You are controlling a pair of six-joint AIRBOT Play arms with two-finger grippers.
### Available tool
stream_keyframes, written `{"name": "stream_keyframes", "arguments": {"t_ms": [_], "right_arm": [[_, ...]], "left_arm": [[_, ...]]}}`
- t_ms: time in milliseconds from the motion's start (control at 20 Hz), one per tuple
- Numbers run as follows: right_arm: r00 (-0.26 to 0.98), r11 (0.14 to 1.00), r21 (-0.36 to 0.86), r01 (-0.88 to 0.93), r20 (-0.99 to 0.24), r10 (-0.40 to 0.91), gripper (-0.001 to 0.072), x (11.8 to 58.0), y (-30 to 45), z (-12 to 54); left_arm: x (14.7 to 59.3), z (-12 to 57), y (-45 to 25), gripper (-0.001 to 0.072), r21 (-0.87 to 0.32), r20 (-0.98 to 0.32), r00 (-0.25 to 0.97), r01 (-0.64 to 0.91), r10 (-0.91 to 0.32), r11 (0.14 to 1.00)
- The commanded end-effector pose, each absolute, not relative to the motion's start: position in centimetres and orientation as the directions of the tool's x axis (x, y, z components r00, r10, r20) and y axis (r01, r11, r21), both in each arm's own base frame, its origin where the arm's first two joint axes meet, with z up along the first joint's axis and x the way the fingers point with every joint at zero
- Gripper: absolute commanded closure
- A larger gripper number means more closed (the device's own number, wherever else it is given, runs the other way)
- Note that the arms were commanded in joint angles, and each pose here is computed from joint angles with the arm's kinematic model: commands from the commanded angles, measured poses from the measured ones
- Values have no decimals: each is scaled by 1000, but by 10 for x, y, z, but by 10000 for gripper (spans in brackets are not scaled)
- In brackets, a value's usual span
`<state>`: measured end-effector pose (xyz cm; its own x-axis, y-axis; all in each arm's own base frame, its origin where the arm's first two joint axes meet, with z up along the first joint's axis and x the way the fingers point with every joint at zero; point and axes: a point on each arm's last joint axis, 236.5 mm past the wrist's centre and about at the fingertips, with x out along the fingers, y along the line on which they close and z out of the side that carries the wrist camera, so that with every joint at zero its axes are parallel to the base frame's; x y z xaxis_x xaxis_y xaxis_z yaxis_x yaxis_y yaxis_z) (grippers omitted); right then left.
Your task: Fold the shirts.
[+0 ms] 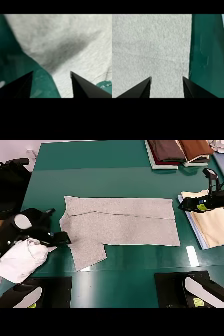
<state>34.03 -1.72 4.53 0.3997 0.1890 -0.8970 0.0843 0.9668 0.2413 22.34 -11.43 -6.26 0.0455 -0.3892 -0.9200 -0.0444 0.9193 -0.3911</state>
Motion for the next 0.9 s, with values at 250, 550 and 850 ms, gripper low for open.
{"name": "stream_keyframes", "arguments": {"t_ms": [250, 550, 850], "right_arm": [[385, 957, 279, 79, -894, 229, 261, 333, -7, 48], [235, 925, 301, 232, -940, 247, 261, 270, -40, 6], [46, 793, 356, 495, -922, 385, 156, 185, -42, -78]], "left_arm": [[225, -77, -153, 477, -442, -890, 139, -24, -435, 897], [235, -51, -153, 687, -416, -898, 134, 56, -420, 908], [238, -48, -154, 686, -418, -895, 144, 59, -422, 906]]}}
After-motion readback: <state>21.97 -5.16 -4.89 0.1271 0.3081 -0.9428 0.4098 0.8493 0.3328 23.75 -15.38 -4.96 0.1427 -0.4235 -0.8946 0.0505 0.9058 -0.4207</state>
